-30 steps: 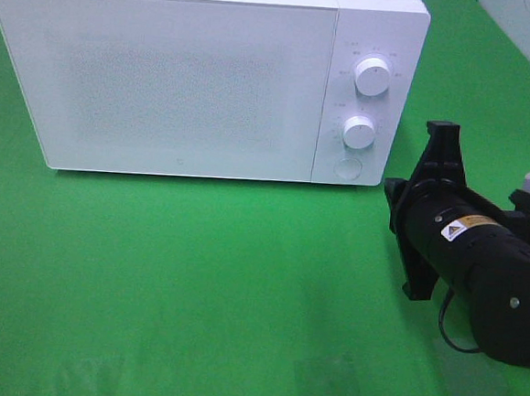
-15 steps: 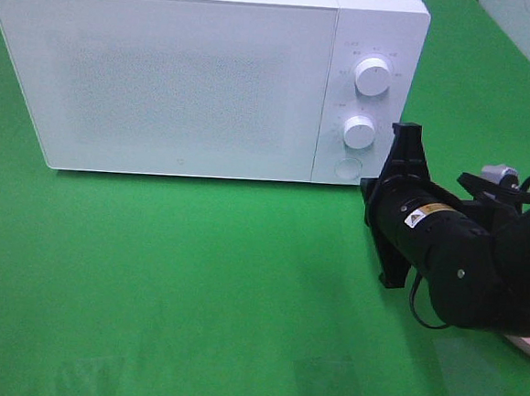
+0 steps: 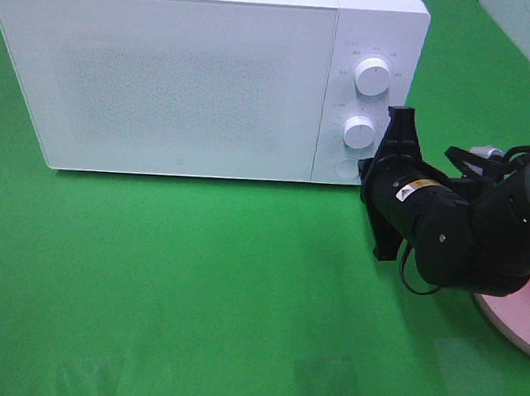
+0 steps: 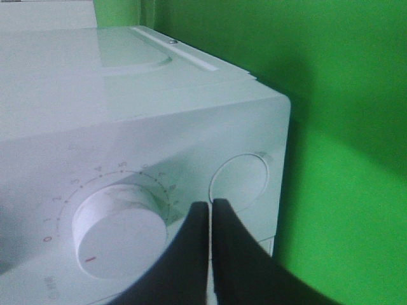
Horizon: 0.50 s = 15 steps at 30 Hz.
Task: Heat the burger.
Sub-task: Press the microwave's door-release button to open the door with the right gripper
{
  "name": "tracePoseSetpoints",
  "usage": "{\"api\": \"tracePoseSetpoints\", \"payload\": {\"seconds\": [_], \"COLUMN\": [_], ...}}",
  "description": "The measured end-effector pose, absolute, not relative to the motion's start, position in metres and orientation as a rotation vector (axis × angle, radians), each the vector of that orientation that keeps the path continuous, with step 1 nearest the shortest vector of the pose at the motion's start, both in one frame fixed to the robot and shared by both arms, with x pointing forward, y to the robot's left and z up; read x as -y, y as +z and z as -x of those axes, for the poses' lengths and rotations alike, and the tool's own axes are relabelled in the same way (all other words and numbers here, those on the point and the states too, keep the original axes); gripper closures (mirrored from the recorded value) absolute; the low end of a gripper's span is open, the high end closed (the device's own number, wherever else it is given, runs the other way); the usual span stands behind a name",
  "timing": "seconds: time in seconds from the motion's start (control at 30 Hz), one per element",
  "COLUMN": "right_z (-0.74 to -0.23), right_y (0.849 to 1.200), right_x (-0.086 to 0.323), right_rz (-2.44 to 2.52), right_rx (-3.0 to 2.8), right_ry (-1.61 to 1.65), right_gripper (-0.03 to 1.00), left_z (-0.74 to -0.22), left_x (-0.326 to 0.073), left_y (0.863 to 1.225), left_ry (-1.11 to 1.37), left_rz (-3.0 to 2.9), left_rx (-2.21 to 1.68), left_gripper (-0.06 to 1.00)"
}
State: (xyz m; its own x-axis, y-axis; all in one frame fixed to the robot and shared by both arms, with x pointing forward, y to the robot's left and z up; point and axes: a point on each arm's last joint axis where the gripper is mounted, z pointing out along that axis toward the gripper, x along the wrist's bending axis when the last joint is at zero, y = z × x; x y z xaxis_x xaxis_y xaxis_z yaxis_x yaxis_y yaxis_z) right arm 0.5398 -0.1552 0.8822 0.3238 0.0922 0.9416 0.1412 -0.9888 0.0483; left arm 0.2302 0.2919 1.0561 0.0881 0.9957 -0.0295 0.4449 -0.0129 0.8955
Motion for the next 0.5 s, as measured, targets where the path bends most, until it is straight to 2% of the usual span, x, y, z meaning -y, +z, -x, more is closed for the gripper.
{"api": "tracePoseSetpoints", "payload": {"seconds": [0.5], "right_z": [-0.557], "right_y": [0.862], "right_x": [0.149], "right_rz": [2.536], "right_rx": [0.225], "right_ry": [-1.766], "right_gripper": [0.97], "left_z": [-0.230], "left_x": [-0.292], "left_y": [1.056], "left_ry": [0.878], "left_rz": [-1.574], "left_rx": [-1.468], "left_gripper": [0.06]}}
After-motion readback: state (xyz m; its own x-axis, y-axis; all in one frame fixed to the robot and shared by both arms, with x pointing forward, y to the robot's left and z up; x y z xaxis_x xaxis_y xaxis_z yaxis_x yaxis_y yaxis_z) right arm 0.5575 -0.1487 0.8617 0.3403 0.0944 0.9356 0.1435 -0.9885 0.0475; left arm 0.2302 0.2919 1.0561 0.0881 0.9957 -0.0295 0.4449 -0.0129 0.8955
